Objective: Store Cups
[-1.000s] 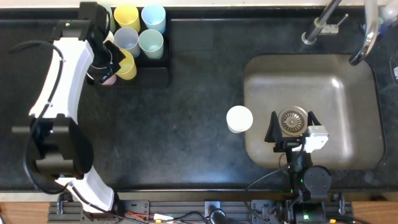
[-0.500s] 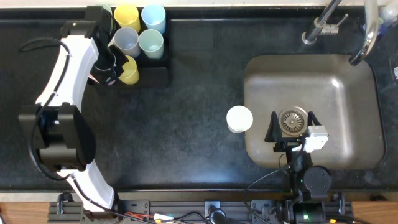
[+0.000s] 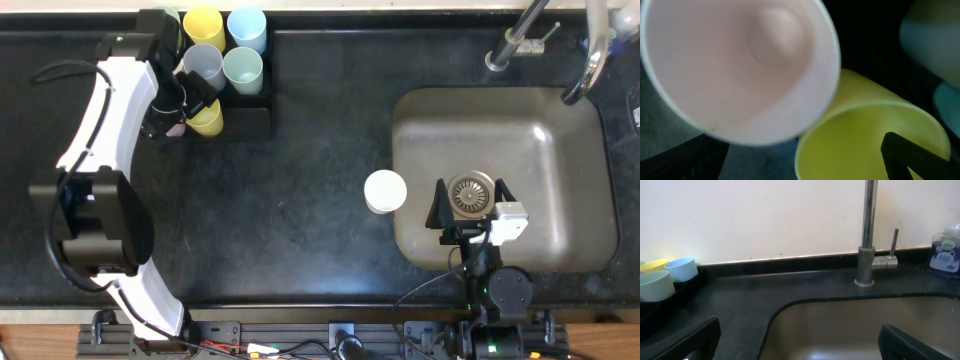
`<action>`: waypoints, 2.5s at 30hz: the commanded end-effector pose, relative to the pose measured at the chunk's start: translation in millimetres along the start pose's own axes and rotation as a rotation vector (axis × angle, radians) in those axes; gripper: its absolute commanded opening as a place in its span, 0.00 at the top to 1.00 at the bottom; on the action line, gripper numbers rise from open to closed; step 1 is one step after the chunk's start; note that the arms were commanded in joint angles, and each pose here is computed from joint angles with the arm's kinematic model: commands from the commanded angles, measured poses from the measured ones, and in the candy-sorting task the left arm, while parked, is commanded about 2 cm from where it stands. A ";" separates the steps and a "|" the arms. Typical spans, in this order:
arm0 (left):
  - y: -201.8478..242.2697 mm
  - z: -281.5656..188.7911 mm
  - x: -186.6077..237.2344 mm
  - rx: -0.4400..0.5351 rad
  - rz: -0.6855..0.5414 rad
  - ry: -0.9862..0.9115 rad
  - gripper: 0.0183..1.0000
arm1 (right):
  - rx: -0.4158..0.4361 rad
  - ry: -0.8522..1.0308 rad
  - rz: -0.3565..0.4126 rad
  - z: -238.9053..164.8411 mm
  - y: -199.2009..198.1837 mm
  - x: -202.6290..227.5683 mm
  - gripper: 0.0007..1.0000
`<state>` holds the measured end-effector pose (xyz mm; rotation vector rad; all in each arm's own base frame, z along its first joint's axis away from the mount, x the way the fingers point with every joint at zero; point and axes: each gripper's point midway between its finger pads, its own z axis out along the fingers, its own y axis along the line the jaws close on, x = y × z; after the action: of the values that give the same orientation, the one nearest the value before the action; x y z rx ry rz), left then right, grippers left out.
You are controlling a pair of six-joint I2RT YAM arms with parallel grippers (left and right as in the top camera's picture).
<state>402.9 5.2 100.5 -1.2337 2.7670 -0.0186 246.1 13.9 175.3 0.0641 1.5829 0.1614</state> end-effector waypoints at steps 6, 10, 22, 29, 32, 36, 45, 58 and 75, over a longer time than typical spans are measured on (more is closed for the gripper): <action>21.7 -166.1 13.9 0.284 0.003 -0.293 0.00 | -0.010 0.002 -0.007 0.3 1.7 3.8 0.00; 83.1 -203.8 38.2 0.221 -0.023 -0.396 0.00 | -0.010 0.002 -0.007 0.3 1.7 3.8 0.00; 111.9 -138.6 82.0 0.422 0.651 -1.052 0.00 | -0.010 0.002 -0.007 0.3 1.7 3.8 0.00; 104.2 -187.3 90.8 0.669 0.623 -1.581 0.00 | -0.010 0.002 -0.007 0.3 1.7 3.8 0.00; 108.8 -173.3 95.3 0.674 0.618 -1.594 0.00 | -0.010 0.002 -0.007 0.3 1.7 3.8 0.00; 109.0 -141.5 99.5 0.665 0.642 -1.549 0.00 | -0.010 0.002 -0.007 0.3 1.7 3.8 0.00; 106.9 -71.2 106.2 0.579 0.733 -1.297 0.00 | -0.010 0.002 -0.007 0.3 1.7 3.8 0.00; 106.3 -72.2 106.5 0.584 0.734 -1.299 0.00 | -0.010 0.002 -0.007 0.3 1.7 3.8 0.00; 106.3 -72.2 106.5 0.584 0.734 -1.299 0.00 | -0.010 0.002 -0.007 0.3 1.7 3.8 0.00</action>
<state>246.2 -1.9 155.2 0.0336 1.6565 0.0275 246.0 13.9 175.6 0.0640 1.5821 0.1615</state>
